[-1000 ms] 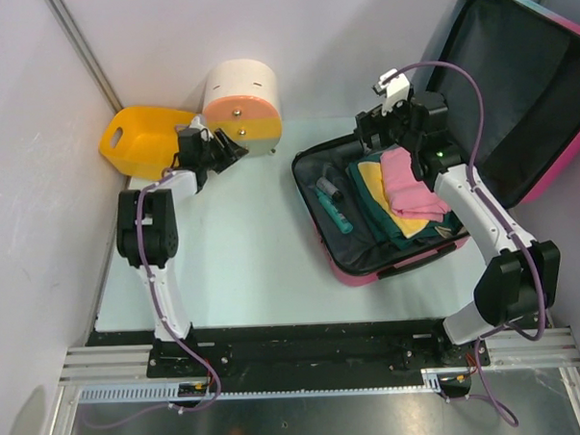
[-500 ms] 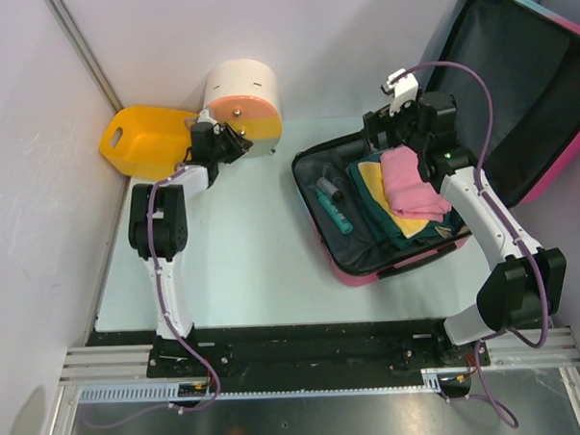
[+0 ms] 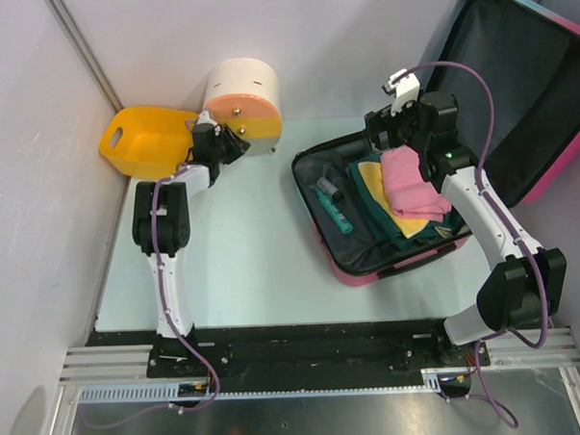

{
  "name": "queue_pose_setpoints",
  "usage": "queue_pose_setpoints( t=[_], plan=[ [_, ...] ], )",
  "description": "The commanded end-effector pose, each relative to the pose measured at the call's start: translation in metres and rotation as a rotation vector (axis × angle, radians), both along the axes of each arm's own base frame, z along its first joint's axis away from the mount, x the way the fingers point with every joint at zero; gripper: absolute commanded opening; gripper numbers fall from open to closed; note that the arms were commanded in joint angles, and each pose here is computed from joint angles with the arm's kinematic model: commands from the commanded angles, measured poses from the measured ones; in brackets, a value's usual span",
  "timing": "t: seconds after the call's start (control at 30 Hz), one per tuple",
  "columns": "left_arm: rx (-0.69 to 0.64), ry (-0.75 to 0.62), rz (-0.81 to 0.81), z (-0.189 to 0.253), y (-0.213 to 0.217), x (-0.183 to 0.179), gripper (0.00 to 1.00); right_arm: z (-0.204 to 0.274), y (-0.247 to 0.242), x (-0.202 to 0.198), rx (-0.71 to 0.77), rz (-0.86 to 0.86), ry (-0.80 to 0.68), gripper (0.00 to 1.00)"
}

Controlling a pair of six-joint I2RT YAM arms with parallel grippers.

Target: Open, take out, and arrange the luggage

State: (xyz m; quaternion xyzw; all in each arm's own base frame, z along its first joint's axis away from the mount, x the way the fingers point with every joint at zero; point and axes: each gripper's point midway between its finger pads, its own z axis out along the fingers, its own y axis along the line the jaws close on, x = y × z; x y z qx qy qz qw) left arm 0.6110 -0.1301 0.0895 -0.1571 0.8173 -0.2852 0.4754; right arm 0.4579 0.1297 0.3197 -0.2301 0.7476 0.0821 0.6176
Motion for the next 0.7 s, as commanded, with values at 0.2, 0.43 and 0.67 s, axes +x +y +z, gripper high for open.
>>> queue_pose_setpoints(
  t=[0.2,0.43,0.67],
  plan=[
    [0.022,-0.053,0.004,0.004,-0.002,0.022,0.44,0.010,-0.003,0.002,0.012,-0.012,-0.031,0.98],
    [0.005,-0.022,0.009,-0.009,-0.003,0.019,0.43,0.008,-0.003,0.004,0.015,-0.013,-0.030,0.98],
    [-0.032,-0.012,0.011,-0.016,-0.005,0.019,0.40,0.008,-0.002,0.004,0.011,-0.009,-0.032,0.98]
  ],
)
